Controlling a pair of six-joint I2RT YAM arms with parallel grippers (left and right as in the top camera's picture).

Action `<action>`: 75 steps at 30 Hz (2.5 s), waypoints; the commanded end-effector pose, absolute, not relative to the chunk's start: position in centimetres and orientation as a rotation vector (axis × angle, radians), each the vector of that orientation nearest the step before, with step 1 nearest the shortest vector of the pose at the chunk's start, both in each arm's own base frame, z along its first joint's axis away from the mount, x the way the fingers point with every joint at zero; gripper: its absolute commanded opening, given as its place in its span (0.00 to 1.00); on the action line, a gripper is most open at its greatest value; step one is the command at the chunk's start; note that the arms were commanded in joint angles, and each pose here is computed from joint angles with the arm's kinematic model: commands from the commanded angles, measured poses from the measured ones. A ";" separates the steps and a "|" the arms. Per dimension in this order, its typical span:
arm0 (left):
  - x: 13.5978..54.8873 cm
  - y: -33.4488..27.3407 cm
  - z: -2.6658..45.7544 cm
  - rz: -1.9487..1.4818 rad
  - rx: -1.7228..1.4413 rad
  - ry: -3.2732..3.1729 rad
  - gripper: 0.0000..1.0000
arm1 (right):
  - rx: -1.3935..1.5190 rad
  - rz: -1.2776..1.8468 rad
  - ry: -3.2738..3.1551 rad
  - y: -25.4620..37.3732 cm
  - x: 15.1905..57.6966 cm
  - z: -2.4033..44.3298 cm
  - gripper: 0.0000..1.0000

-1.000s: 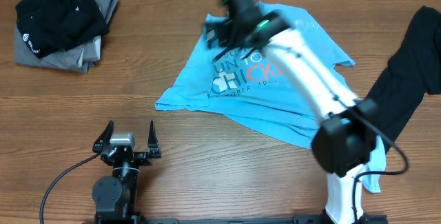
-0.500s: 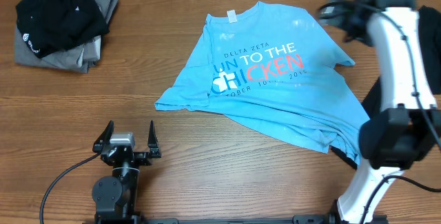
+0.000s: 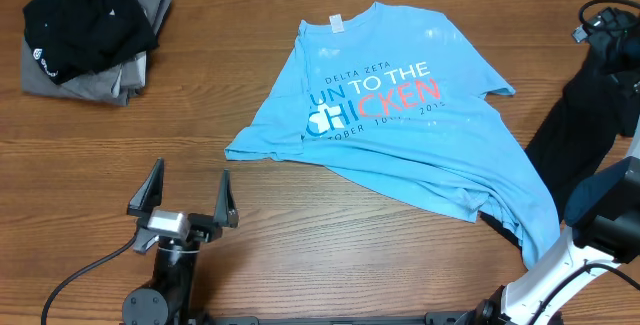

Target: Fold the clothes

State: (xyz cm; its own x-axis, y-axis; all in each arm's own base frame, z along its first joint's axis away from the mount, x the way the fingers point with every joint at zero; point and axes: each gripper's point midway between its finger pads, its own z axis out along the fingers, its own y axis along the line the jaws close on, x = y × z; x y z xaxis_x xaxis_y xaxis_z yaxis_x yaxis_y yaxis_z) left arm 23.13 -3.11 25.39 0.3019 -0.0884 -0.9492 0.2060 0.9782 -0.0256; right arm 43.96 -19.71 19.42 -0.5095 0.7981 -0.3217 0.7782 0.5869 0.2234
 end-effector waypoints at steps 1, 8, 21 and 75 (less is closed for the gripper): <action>22.3 -4.3 27.6 -0.258 0.161 1.222 1.00 | 1.266 0.096 2.402 -19.6 43.9 20.6 1.00; 25.0 -6.6 32.1 -0.299 0.322 1.383 1.00 | 1.265 0.096 2.402 -19.6 43.9 20.6 1.00; 38.4 -12.7 29.1 -0.856 0.411 2.027 1.00 | 1.265 0.096 2.402 -19.6 43.9 20.6 1.00; 39.3 -17.3 2.0 -0.069 0.351 2.928 0.55 | 1.265 0.096 2.402 -19.6 43.9 20.6 1.00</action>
